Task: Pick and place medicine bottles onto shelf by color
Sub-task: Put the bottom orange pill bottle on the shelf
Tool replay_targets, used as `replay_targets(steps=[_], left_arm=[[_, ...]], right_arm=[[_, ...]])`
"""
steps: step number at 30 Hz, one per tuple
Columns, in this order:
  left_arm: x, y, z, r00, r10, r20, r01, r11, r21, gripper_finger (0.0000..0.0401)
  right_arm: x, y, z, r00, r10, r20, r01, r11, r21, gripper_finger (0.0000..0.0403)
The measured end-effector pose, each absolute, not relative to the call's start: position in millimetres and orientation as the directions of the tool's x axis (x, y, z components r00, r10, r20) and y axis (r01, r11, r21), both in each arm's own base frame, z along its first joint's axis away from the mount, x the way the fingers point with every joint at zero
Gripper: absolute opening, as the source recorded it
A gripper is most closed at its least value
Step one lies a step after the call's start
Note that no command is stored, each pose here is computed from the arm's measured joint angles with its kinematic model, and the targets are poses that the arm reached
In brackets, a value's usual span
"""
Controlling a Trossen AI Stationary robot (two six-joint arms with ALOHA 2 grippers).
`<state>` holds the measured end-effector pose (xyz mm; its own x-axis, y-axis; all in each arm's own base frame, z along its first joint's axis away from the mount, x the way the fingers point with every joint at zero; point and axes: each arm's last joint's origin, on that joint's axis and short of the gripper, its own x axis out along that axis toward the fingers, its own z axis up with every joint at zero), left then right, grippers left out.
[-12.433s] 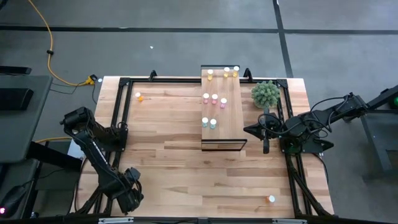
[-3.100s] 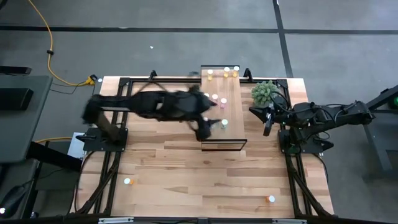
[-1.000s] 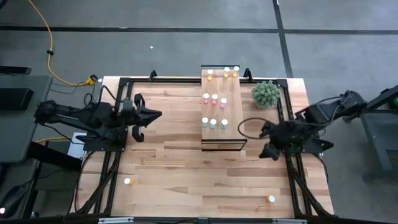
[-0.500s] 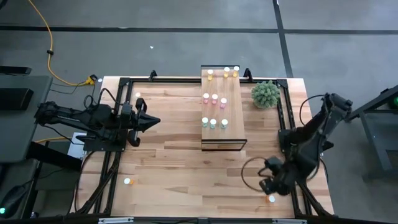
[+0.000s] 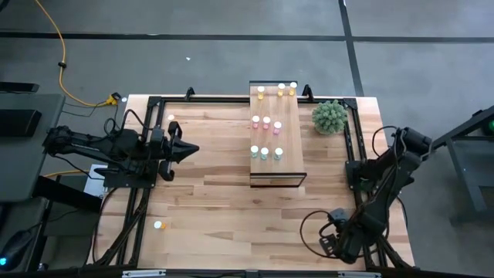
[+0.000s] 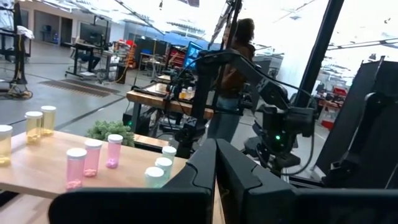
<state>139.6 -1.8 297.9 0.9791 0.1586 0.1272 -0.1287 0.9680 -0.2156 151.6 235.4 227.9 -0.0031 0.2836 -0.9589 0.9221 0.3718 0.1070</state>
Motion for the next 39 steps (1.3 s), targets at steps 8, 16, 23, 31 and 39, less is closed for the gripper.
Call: replay_targets(steps=[8,16,23,31,39], left_arm=[[140,-1,298,0.976,0.179,0.125,-0.149,0.965,-0.218,0.0],[139,-1,298,0.973,0.192,0.125,-0.162,0.962,-0.217,0.0],[140,-1,298,0.973,0.192,0.125,-0.162,0.963,-0.218,0.0],[140,-1,298,0.973,0.192,0.125,-0.162,0.962,-0.219,0.0],[140,-1,298,0.973,0.192,0.125,-0.162,0.962,-0.219,0.0]], right_arm=[[160,249,203,-0.041,0.259,-0.965,0.923,0.38,0.063,0.0224],[161,251,192,-0.08,0.217,-0.973,0.923,0.386,0.011,0.0223],[161,252,186,-0.095,0.209,-0.973,0.921,0.39,-0.006,0.0197],[163,253,178,-0.106,0.206,-0.973,0.917,0.4,-0.015,0.017],[163,253,178,-0.106,0.208,-0.972,0.916,0.4,-0.015,0.017]])
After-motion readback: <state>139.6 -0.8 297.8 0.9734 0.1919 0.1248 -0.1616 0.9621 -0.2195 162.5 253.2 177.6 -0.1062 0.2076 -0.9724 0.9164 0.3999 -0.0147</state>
